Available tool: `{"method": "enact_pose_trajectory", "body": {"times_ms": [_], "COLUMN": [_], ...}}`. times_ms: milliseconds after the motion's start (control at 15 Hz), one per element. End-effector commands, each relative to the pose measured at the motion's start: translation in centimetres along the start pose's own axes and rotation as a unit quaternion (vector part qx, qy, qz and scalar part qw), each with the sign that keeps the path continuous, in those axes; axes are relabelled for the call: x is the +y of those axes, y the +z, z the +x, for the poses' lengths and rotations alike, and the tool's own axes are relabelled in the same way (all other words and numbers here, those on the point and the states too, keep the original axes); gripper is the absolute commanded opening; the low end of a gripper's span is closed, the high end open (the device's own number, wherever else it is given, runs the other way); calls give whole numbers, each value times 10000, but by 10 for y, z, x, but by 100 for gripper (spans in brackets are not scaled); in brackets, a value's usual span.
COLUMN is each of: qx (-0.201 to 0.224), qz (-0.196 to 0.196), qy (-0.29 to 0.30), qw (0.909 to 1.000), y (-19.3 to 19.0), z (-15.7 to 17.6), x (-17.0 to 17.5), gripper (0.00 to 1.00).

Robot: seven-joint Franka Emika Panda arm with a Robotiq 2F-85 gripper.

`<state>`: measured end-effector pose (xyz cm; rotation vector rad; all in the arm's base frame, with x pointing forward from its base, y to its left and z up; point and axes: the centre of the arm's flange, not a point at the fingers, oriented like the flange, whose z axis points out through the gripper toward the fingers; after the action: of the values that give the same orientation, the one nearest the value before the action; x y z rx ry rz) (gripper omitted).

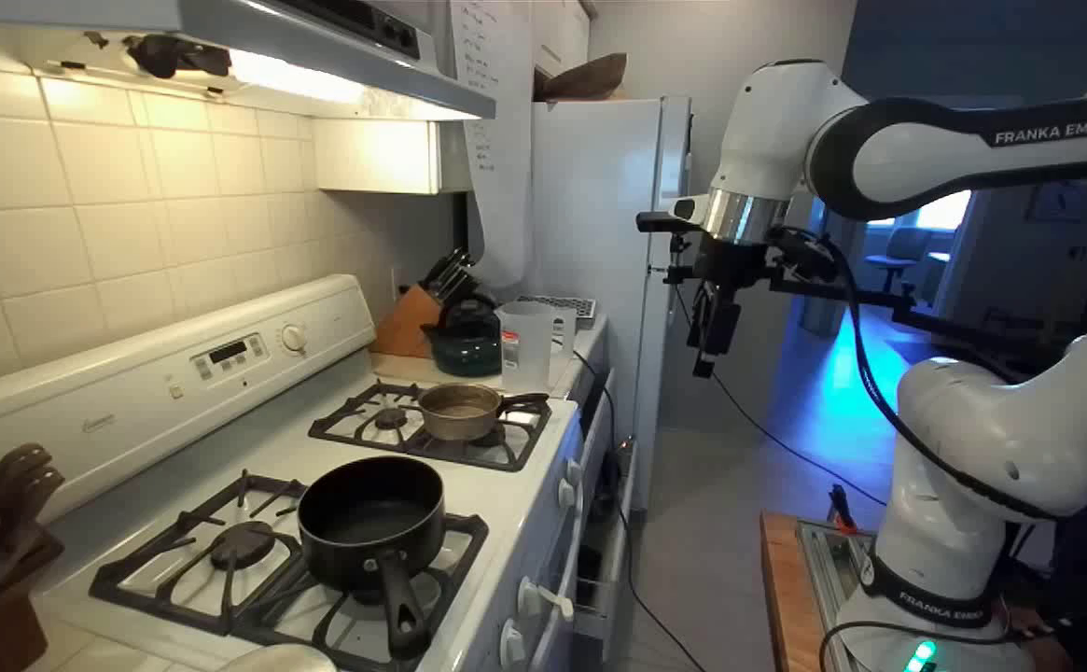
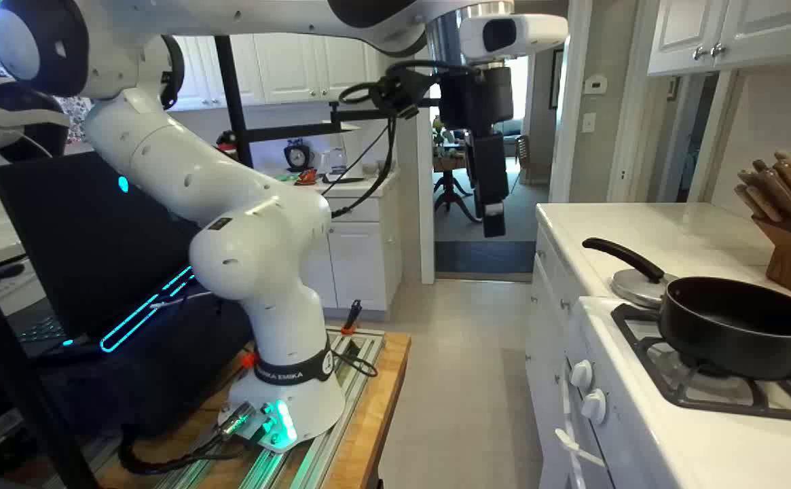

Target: Pour the liquid in the silver saucepan into the black saucepan.

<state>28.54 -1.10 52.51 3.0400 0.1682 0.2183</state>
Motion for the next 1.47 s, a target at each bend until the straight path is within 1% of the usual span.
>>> {"method": "enact_pose_trajectory", "body": {"times_ms": [0, 467, 533, 600, 800, 933, 1067, 1200, 1400], "qx": [0, 26, 28, 83, 252, 349, 543, 633, 728], "qz": [0, -2, -34, -189, -145, -120, -38, -22, 110], "qy": [0, -28, 128, 620, 1440, 1663, 1573, 1508, 1111], "qw": [10000, 10000, 9999, 9979, 9891, 9854, 9860, 9865, 9911], "y": [0, -4, -2, 5, 18, 30, 42, 52, 64], "z": [0, 0, 6, 19, 40, 52, 64, 76, 87], "x": [0, -3, 2, 15, 49, 69, 86, 99, 121], "gripper": [100, 100, 100, 100, 100, 100, 100, 100, 100]}}
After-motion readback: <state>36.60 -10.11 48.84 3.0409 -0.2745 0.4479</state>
